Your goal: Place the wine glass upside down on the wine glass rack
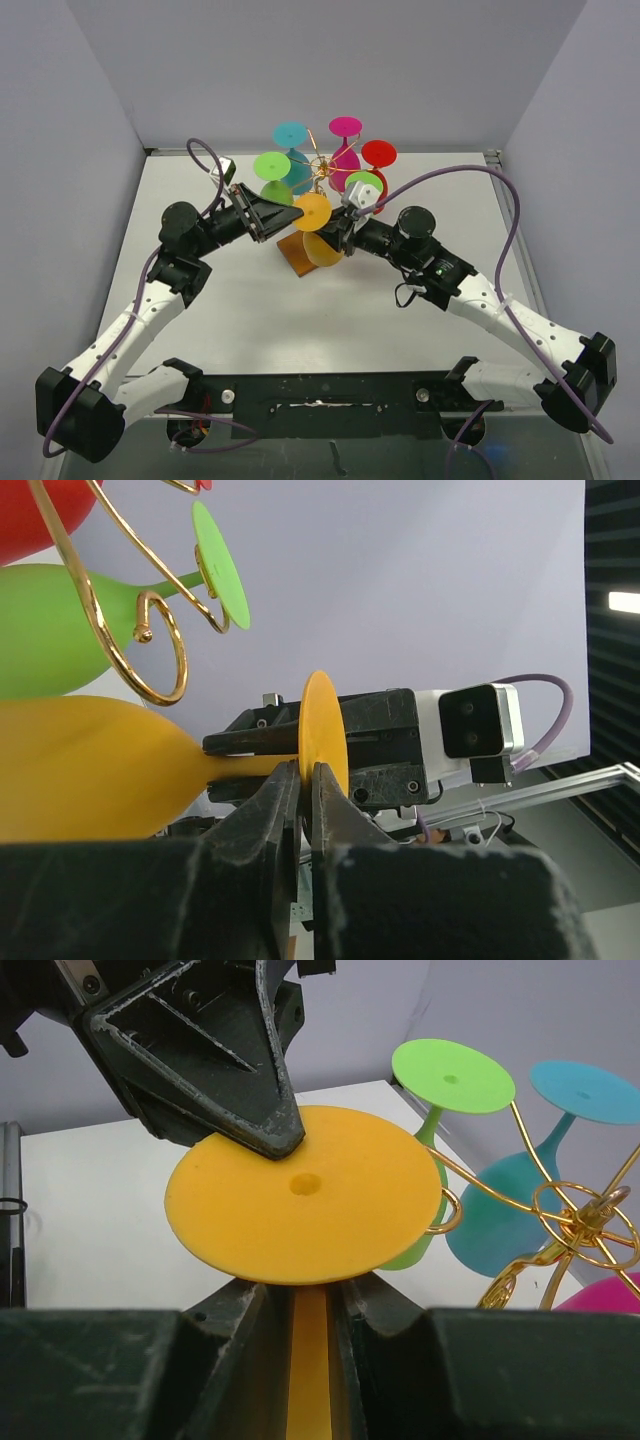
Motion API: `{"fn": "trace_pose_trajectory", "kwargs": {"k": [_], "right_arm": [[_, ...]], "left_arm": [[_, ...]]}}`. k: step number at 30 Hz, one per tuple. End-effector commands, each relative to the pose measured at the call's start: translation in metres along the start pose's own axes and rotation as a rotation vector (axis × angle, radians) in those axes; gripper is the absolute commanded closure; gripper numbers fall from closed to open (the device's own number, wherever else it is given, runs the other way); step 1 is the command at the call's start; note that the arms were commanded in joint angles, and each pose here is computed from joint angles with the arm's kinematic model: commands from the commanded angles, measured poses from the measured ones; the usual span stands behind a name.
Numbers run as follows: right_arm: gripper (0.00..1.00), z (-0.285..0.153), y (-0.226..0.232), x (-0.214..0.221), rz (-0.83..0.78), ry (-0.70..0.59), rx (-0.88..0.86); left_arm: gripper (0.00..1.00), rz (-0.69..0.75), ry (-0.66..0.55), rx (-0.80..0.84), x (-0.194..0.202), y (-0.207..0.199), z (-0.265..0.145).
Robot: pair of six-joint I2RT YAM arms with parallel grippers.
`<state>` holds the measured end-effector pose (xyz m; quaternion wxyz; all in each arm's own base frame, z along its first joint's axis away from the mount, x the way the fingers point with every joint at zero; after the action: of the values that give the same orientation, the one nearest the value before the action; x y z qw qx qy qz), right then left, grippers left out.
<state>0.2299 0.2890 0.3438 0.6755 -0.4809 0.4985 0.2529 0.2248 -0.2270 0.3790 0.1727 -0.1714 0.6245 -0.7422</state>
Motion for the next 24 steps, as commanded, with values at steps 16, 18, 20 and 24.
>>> {"fn": "trace_pose_trajectory", "kwargs": {"k": [16, 18, 20, 24], "right_arm": [[0.53, -0.024, 0.003, -0.024, -0.015, -0.121, 0.065], [0.47, -0.027, 0.003, -0.023, -0.011, -0.113, 0.065], [0.45, -0.031, 0.005, -0.023, -0.011, -0.103, 0.065], [0.42, -0.046, 0.008, -0.026, -0.003, -0.096, 0.071]], "left_arm": [[1.0, 0.126, -0.175, 0.033, -0.002, -0.03, -0.013], [1.0, 0.104, -0.155, 0.011, -0.002, -0.027, -0.01], [1.0, 0.09, -0.143, -0.003, -0.003, -0.025, -0.007], [1.0, 0.052, -0.098, -0.032, -0.001, -0.02, -0.001]]}}
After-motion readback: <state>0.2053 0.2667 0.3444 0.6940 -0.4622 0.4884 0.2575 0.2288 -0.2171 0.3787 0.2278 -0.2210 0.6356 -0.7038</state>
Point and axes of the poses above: each gripper's point midway between its finger pads, its own z axis out along the fingers, its own y axis along the line the jaws close on, x = y × z, the point moved 4 cm from there along -z, back along the fingers, and after that the axes turned 15 degrees about -z, right-handed, at the moved point
